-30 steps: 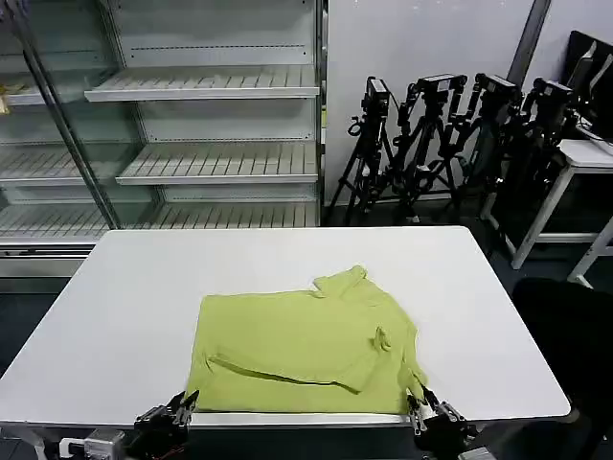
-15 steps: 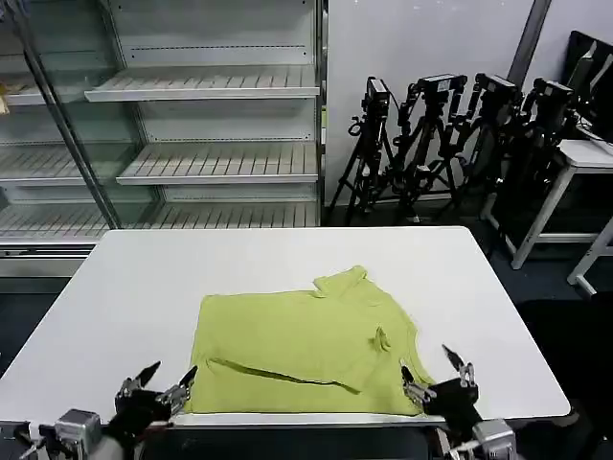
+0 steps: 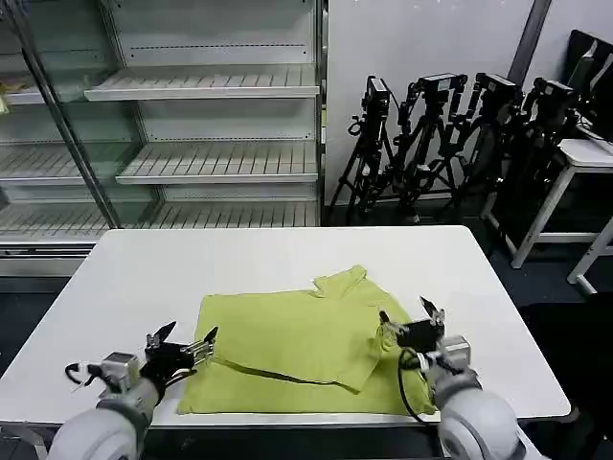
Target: Fold and organize the clothes.
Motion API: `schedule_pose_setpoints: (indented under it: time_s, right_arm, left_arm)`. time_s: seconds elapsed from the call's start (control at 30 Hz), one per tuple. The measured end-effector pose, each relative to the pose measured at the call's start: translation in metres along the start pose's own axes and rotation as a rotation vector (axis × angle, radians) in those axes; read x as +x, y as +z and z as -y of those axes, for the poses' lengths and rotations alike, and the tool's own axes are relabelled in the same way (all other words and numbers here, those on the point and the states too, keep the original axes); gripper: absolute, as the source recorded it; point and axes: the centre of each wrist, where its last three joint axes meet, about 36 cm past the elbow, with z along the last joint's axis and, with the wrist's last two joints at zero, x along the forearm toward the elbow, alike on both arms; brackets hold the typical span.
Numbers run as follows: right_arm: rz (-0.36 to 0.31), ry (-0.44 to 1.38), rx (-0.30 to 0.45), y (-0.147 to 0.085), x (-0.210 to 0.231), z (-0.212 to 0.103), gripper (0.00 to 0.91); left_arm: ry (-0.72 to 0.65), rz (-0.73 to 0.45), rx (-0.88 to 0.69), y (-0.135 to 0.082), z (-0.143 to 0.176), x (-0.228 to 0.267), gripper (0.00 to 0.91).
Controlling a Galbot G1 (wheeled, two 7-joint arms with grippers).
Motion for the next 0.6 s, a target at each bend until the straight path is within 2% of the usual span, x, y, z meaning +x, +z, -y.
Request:
schedule_pose_setpoints:
  time_s: [0.3, 0.6]
  right_arm:
    - [-0.047, -0.005, -0.018, -0.010, -0.069, -0.018, 0.907]
    - [-0.102, 0.005, -0.062, -0.018, -0.120, -0.032, 0.907]
  left_arm:
    - [-0.048, -0.025, -0.040, -0.006, -0.001, -0.061, 0.907]
    - [-0.086, -0.053, -0.044, -0.013, -0.008, -0.107, 0.907]
